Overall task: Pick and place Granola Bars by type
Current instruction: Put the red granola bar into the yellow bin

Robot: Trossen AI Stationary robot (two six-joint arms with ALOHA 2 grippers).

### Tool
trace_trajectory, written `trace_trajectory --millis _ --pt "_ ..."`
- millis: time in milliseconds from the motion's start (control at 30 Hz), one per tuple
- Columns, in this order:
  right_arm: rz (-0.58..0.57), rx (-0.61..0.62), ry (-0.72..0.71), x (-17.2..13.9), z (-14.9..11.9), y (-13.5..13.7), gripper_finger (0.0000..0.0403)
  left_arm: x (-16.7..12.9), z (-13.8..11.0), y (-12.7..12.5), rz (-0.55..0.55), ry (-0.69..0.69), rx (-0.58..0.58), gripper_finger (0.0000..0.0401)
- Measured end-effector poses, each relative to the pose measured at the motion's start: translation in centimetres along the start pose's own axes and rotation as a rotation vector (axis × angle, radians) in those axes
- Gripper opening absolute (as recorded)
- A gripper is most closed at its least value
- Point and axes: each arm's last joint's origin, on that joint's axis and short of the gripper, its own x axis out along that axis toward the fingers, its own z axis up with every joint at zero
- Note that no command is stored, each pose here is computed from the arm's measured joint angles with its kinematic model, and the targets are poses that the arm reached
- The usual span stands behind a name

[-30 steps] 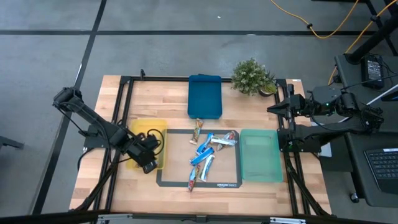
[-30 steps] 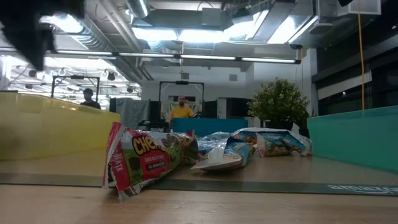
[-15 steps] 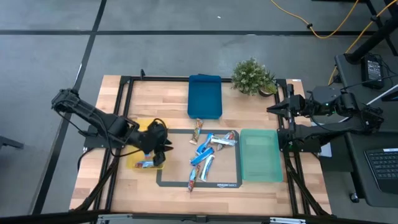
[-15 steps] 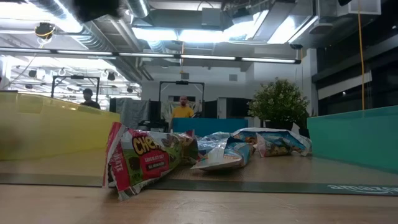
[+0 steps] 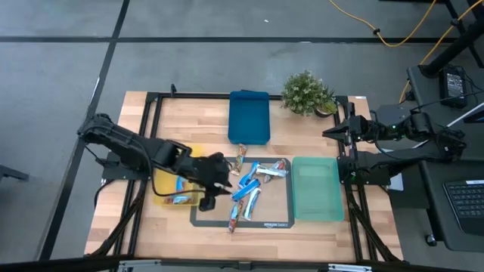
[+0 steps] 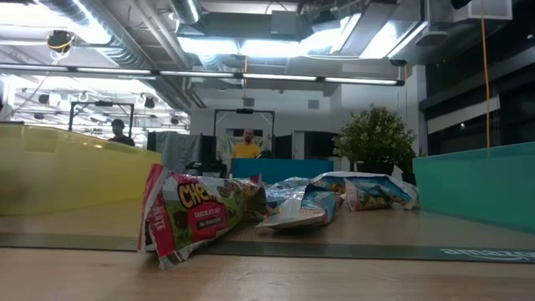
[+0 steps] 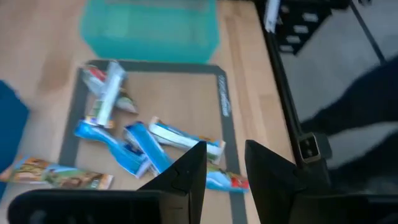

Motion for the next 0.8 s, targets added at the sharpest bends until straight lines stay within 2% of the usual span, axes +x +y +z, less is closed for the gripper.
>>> trace_trajectory --millis 167,467,567,667,800 --pt "0.0 -0.019 0.002 0.0 0.0 0.0 0.0034 1.4 0.3 -0.8 -0.051 0.087 0.023 0.0102" --pt "0.001 -0.027 0.009 0.0 -0.1 0.0 0.0034 5.2 -1.2 -1.5 -0.152 0.287 -0.172 0.0107" --pt "0.001 -0.027 0.009 0.0 -0.1 0.0 0.0034 6.7 -2.0 -2.0 -0.152 0.34 -0.204 0.0112" --pt "0.001 -0.028 0.014 0.0 -0.1 0.0 0.0034 8.1 -2.9 -2.5 -0.102 0.383 -0.232 0.012" --pt "0.002 -0.033 0.026 0.0 -0.2 0.0 0.0034 9.2 -3.6 -2.9 -0.079 0.413 -0.265 0.0146"
